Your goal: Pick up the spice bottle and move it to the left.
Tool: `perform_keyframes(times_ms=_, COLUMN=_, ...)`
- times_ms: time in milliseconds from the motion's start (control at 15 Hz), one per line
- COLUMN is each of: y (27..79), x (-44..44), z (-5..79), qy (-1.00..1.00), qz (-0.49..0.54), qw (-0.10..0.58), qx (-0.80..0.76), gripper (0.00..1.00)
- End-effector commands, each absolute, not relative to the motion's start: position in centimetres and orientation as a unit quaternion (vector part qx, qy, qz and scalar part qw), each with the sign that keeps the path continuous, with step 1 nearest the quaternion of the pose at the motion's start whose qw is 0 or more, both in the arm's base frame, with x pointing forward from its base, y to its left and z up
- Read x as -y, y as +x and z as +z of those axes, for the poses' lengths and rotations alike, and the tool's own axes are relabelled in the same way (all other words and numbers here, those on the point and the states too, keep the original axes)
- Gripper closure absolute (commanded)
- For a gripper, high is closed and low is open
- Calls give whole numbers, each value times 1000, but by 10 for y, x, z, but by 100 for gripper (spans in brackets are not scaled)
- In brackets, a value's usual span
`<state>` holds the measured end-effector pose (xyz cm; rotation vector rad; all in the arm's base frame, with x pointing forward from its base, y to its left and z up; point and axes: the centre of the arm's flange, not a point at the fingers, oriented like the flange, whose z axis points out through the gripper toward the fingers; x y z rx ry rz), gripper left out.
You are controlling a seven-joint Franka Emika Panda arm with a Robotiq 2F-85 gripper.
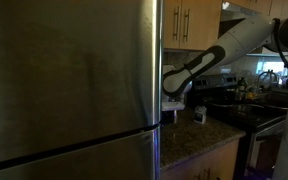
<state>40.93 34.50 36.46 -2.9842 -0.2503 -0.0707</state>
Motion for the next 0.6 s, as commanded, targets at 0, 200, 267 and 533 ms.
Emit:
perform_keyframes(times_ms=0, y=409, x=-355, z=350, qy=-994, qz=-16, qw=42, qx=103, gripper=23)
perform_keyframes(times_ms=200, y=392, x=-353, z=364, qy=-991, qz=-23, qw=40, qx=122, gripper=9)
perform_keyframes(times_ms=267, y=386, x=-352, z=371, qy=-991, qz=-23, qw=39, qx=123, gripper=1)
perform_keyframes(times_ms=533, y=360, x=-337, z=428, qy=-987, qz=-83, qw=37, qx=134, gripper=0)
